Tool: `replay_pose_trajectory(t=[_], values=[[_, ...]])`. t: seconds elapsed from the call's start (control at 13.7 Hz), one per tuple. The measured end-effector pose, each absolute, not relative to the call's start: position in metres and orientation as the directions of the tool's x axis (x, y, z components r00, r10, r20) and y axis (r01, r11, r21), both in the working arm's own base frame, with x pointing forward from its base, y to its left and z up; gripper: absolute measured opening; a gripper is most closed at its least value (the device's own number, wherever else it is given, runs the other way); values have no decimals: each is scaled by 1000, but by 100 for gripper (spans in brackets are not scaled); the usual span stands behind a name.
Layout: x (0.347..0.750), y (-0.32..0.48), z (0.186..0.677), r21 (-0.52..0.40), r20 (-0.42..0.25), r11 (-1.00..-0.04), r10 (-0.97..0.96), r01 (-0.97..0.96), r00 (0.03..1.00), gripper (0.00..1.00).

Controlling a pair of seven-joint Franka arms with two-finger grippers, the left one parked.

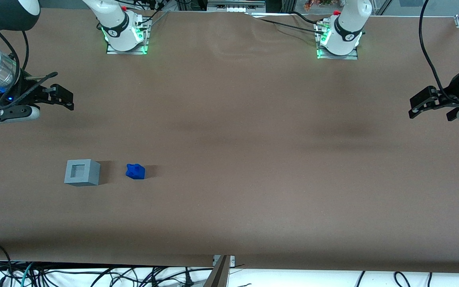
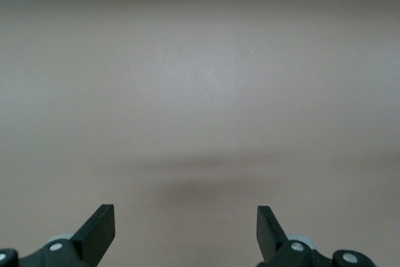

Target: Insert blue part into gray base with right arm

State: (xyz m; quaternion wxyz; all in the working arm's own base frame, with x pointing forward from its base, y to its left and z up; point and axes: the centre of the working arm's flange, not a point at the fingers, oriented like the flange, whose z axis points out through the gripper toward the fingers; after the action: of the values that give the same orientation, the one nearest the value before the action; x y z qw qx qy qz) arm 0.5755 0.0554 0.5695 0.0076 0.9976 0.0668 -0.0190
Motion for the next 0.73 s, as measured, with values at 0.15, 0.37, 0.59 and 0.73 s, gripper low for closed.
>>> replay_pose_trajectory(t=[0.15,0.37,0.59,0.73], values=[[576,55,569,12,-39,-991,133,134,990,100],[580,58,562,8,-38,-990,138,138,990,100],[604,78,519,-9,3,-993,121,121,993,100],[622,101,470,-14,39,-996,90,90,995,100]])
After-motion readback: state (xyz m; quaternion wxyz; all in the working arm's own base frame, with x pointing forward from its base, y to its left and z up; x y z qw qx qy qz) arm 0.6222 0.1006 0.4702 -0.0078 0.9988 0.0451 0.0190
